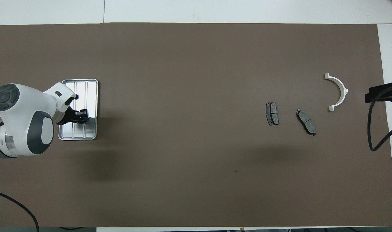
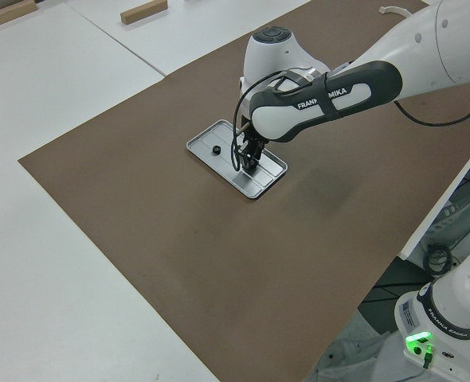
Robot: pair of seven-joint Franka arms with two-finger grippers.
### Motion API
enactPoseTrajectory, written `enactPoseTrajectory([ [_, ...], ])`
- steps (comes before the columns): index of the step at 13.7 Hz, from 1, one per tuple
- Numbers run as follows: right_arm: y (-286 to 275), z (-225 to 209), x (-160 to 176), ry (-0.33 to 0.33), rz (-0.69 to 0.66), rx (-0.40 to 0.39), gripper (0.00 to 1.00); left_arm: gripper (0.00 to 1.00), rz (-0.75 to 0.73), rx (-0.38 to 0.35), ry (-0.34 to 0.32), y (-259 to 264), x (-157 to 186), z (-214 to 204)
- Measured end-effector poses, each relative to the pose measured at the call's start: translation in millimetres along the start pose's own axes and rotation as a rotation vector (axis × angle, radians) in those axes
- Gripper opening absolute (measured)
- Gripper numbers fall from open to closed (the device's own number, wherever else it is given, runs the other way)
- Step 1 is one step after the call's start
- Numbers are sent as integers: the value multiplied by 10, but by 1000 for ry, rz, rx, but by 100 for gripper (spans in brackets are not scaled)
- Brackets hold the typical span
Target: Place bearing gear from tray to pile
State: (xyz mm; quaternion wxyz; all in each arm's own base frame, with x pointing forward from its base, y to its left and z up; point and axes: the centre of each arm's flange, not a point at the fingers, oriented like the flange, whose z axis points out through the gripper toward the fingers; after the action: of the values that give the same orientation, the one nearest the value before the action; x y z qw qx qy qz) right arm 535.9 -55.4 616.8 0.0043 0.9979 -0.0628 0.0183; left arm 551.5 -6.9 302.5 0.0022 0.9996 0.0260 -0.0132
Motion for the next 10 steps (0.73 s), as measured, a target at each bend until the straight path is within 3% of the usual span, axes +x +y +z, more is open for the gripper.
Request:
enactPoseTrajectory([
  [2,0,0,0,0,0,0,100,40,0,0,1,0,-5,13],
  [3,0,0,0,0,0,0,100,35,0,0,5,1,-9,15],
  [10,-1,-7,23,20,0,1,100,35,-1,-2,22,21,33,-50],
])
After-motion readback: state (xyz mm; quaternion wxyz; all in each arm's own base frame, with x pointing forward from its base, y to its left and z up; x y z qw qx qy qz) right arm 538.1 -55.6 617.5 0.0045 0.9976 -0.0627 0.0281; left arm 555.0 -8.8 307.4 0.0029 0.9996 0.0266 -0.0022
